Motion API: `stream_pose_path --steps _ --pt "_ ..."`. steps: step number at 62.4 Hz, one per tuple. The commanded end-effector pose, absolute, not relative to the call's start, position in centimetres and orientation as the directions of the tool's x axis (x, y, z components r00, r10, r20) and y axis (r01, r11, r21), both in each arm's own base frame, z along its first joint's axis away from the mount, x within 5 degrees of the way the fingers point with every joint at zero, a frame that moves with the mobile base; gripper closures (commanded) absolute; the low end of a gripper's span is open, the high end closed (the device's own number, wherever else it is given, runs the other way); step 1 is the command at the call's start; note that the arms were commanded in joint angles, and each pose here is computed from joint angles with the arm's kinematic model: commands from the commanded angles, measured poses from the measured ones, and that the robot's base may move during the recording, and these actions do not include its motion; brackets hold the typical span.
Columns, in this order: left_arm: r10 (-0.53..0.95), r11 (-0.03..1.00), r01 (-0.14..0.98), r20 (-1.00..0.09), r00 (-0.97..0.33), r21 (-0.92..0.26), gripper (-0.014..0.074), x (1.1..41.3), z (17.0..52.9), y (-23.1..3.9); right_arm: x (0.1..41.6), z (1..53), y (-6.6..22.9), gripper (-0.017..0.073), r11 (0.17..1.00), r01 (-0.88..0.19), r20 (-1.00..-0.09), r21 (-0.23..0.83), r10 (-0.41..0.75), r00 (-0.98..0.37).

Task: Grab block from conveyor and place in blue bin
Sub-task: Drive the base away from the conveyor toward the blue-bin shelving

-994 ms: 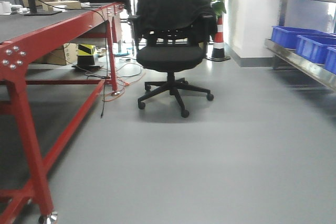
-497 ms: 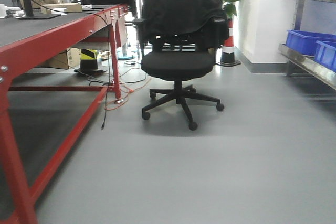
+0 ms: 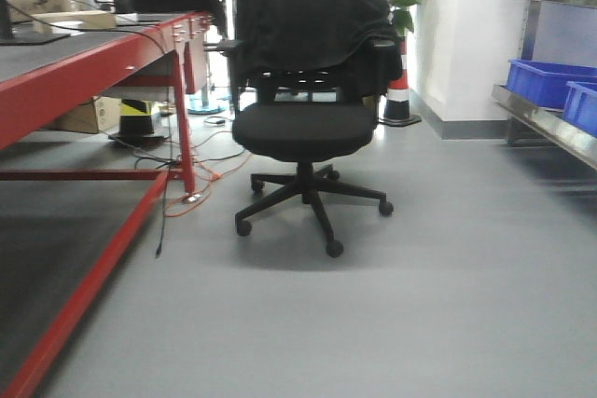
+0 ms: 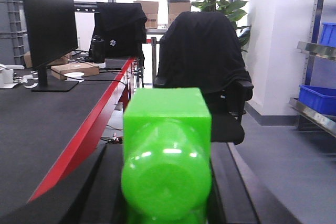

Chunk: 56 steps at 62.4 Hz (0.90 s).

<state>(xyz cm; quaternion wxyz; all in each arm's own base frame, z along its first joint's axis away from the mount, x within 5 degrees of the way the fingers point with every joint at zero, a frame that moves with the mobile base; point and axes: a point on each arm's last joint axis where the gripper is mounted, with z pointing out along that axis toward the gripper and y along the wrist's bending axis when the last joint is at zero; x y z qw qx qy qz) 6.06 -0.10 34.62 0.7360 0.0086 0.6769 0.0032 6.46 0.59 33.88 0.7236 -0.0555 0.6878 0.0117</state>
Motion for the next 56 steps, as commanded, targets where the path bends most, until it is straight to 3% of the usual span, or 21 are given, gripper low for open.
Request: stream_pose_path --steps 1,56 --pt "0.011 1.0 0.014 -0.994 0.108 0.012 0.0705 5.94 34.87 -0.14 6.3 34.26 0.58 0.0721 0.993 -0.092 -0.994 -0.074 -0.066 0.086" --pt "0.011 1.0 0.014 -0.994 0.108 0.012 0.0705 5.94 34.87 -0.14 6.3 34.26 0.58 0.0721 0.993 -0.092 -0.994 -0.074 -0.066 0.086"
